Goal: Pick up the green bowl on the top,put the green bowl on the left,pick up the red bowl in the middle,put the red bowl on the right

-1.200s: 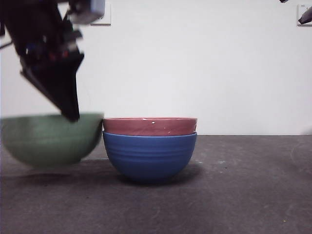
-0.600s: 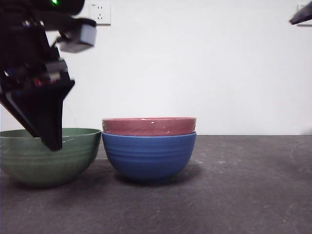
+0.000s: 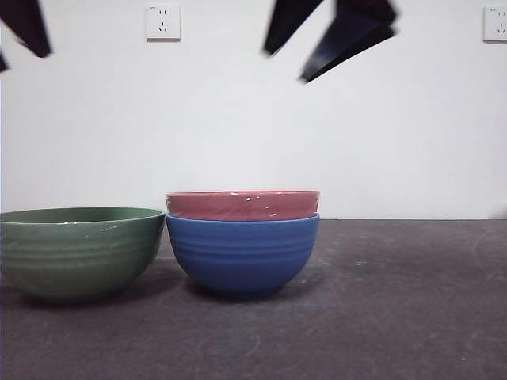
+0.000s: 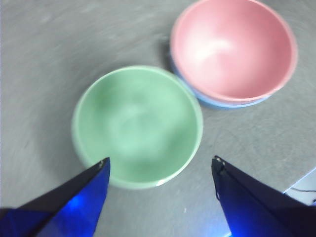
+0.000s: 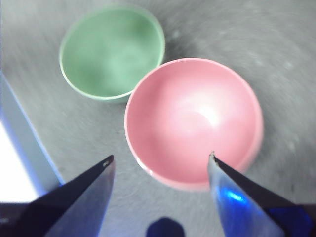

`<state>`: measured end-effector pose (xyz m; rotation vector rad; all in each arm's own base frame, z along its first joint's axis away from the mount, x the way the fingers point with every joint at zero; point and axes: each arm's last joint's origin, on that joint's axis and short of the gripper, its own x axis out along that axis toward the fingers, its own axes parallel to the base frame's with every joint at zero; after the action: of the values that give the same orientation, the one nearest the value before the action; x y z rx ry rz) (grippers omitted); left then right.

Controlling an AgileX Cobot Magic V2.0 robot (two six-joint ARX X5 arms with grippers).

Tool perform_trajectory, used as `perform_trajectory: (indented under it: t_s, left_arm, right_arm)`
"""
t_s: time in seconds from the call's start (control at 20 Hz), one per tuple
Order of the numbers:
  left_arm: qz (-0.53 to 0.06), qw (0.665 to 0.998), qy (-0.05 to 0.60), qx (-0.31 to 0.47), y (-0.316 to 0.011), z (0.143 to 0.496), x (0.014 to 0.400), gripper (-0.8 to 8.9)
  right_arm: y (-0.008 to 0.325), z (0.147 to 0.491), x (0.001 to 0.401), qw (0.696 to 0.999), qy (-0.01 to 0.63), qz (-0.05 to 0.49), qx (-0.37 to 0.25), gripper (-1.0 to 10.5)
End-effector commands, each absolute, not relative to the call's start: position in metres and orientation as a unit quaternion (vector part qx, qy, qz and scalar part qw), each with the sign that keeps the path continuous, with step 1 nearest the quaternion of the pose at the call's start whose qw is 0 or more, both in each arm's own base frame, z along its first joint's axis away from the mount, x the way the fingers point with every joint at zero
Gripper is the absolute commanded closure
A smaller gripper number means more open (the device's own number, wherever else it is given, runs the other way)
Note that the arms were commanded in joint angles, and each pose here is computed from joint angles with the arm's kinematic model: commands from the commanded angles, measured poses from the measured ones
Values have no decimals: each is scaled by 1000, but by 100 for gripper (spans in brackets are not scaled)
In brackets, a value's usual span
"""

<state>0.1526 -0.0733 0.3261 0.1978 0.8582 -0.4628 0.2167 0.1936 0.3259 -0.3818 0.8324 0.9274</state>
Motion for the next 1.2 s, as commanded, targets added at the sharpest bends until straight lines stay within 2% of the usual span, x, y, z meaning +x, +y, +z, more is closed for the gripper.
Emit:
perform_trajectory:
  t_s: [0.05, 0.25, 0.55, 0.7, 1.0, 1.2]
  left_arm:
    - [-196, 882, 421, 74, -54, 327, 154, 467]
    - [-188, 884, 428, 35, -36, 326, 157, 467]
    - [-186, 884, 428, 34, -35, 326, 157, 467]
    - [-186, 884, 428, 34, -35, 326, 157, 467]
    - [-186, 884, 428, 36, -35, 326, 158, 467]
    - [-185, 884, 427, 36, -35, 326, 158, 467]
  right_arm:
    - [223, 309, 223, 771, 393, 442, -236, 637]
    - [257, 273, 231, 738, 415, 463, -263, 701]
    - [276, 235, 243, 717, 441, 465, -275, 703]
    - [279, 227, 245, 710, 451, 466, -276, 717]
    - [280, 225, 245, 709, 449, 467, -279, 955]
    - [282, 226, 243, 706, 444, 471, -285, 959]
